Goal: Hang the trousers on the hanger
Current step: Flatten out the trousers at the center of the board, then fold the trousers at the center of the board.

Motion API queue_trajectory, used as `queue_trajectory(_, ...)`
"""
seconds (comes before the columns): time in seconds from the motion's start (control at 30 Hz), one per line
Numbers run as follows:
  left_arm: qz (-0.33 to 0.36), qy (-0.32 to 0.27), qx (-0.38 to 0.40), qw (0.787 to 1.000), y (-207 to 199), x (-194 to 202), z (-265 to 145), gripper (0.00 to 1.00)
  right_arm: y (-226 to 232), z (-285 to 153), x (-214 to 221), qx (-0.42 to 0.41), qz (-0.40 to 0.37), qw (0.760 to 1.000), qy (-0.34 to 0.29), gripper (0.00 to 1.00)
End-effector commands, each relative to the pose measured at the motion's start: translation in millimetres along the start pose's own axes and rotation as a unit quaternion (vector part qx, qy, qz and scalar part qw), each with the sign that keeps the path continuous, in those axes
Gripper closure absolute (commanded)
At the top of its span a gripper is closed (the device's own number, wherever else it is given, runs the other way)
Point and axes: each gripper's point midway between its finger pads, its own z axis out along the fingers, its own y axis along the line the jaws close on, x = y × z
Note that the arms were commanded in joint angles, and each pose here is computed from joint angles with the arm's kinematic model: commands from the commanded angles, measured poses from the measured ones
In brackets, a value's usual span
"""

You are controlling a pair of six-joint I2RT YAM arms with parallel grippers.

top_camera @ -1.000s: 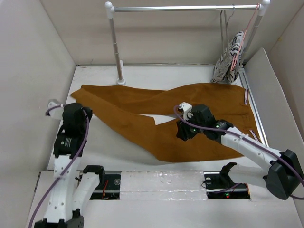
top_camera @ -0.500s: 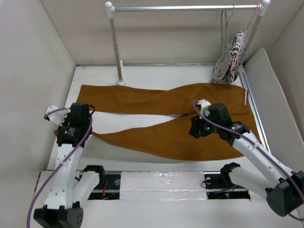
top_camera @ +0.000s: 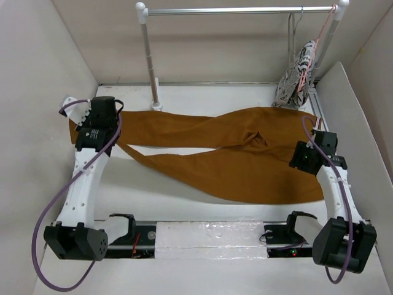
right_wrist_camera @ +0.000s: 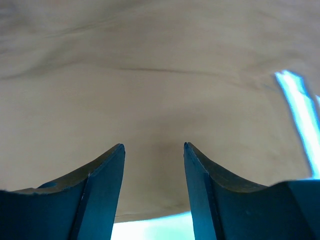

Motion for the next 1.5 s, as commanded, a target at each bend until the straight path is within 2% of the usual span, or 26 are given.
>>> queue_trajectory(0.0, -0.007, 0.019, 0.045, 0.999, -8, 4, -9, 1.0, -47, -21, -18, 0.117, 0.032, 0.992, -0.02, 0.44)
queue_trajectory(0.03, -0.016, 0.027, 0.077, 0.997, -9, 3, -20, 1.0, -66, -24, -15, 0.145, 0.061, 0.987, -0.014, 0.46)
queue_trajectory(0.13, -0.017, 0.042, 0.104, 0.994, -3, 16, -27, 1.0, -97, -23, -5, 0.192, 0.116, 0.974, 0.012, 0.49)
queue_trajectory(0.23, -0.005, 0.056, 0.106, 0.993, 4, 28, -27, 1.0, -138, -23, 22, 0.243, 0.203, 0.947, 0.049, 0.5)
queue_trajectory(0.27, -0.002, 0.059, 0.109, 0.992, 4, 34, -25, 1.0, -149, -25, 30, 0.237, 0.245, 0.939, 0.053, 0.5)
queue_trajectory(0.43, 0.008, 0.069, 0.125, 0.99, 7, 46, -24, 1.0, -182, -28, 51, 0.279, 0.291, 0.912, 0.073, 0.48)
queue_trajectory(0.63, 0.031, 0.055, 0.119, 0.991, 4, 41, -19, 1.0, -194, -20, 57, 0.259, 0.318, 0.91, 0.066, 0.47)
queue_trajectory(0.73, 0.035, 0.053, 0.113, 0.992, 3, 42, -15, 1.0, -188, -2, 74, 0.239, 0.333, 0.908, 0.086, 0.47)
queue_trajectory(0.9, 0.037, 0.066, 0.117, 0.99, 1, 51, -12, 1.0, -184, 15, 65, 0.199, 0.329, 0.921, 0.062, 0.47)
queue_trajectory(1.07, 0.041, 0.068, 0.105, 0.991, 4, 57, -7, 1.0, -188, 20, 69, 0.204, 0.338, 0.915, 0.086, 0.48)
queue_trajectory(1.17, 0.04, 0.059, 0.096, 0.993, 6, 56, -3, 1.0, -189, 20, 67, 0.213, 0.34, 0.912, 0.084, 0.62)
queue_trajectory(1.3, 0.055, 0.046, 0.065, 0.995, 18, 61, 8, 1.0, -190, 14, 65, 0.218, 0.326, 0.916, 0.081, 1.0)
queue_trajectory(1.4, 0.051, 0.042, 0.056, 0.996, 19, 59, 9, 1.0, -192, -13, 40, 0.232, 0.269, 0.934, 0.046, 1.0)
queue_trajectory(1.43, 0.05, 0.044, 0.058, 0.996, 15, 58, 9, 1.0, -185, -23, 42, 0.242, 0.251, 0.935, 0.064, 1.0)
queue_trajectory(1.47, 0.048, 0.042, 0.061, 0.996, 11, 54, 8, 1.0, -166, -20, 25, 0.234, 0.208, 0.948, 0.055, 1.0)
